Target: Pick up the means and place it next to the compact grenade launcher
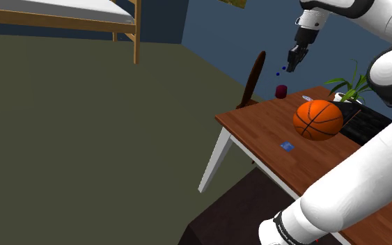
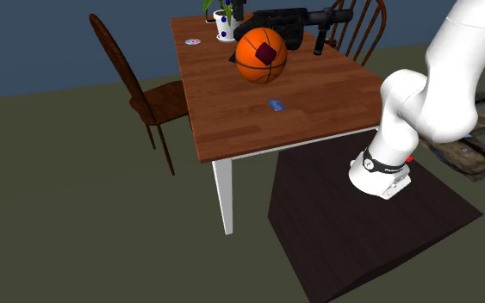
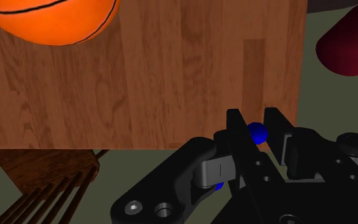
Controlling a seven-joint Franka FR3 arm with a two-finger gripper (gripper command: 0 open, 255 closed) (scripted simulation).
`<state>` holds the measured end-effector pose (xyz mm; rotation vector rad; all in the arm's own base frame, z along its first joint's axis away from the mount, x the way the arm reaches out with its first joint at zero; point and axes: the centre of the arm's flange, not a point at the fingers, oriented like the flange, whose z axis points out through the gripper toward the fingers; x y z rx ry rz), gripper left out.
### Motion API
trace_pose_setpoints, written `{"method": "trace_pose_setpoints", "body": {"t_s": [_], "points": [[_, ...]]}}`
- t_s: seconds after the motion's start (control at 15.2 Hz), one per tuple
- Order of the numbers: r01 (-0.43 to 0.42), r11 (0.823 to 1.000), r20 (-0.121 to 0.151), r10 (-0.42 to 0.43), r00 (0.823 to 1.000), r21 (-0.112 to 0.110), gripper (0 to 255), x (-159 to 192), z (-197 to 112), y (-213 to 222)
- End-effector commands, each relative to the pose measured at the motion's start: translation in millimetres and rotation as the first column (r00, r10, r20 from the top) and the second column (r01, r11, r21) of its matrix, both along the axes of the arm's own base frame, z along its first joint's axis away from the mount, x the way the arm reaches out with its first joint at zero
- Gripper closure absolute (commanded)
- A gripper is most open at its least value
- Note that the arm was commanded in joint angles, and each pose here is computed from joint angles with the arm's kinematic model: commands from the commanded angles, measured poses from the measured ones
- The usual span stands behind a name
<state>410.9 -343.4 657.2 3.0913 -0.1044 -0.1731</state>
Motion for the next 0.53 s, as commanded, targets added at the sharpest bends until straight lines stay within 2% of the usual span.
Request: {"method": "trace_pose_setpoints", "body": {"t_s": [0.0, 0.2, 0.46], "points": [[0.000, 1.000, 0.000, 0.000, 1.000, 0.000, 255, -1.0, 11.0, 0.1], [0.000, 1.000, 0.000, 0.000, 1.000, 0.000, 255, -1.0, 26.3, 0.1], [0.000, 1.000, 0.000, 0.000, 1.000, 0.000, 255, -52.7, 26.3, -10.6]]}}
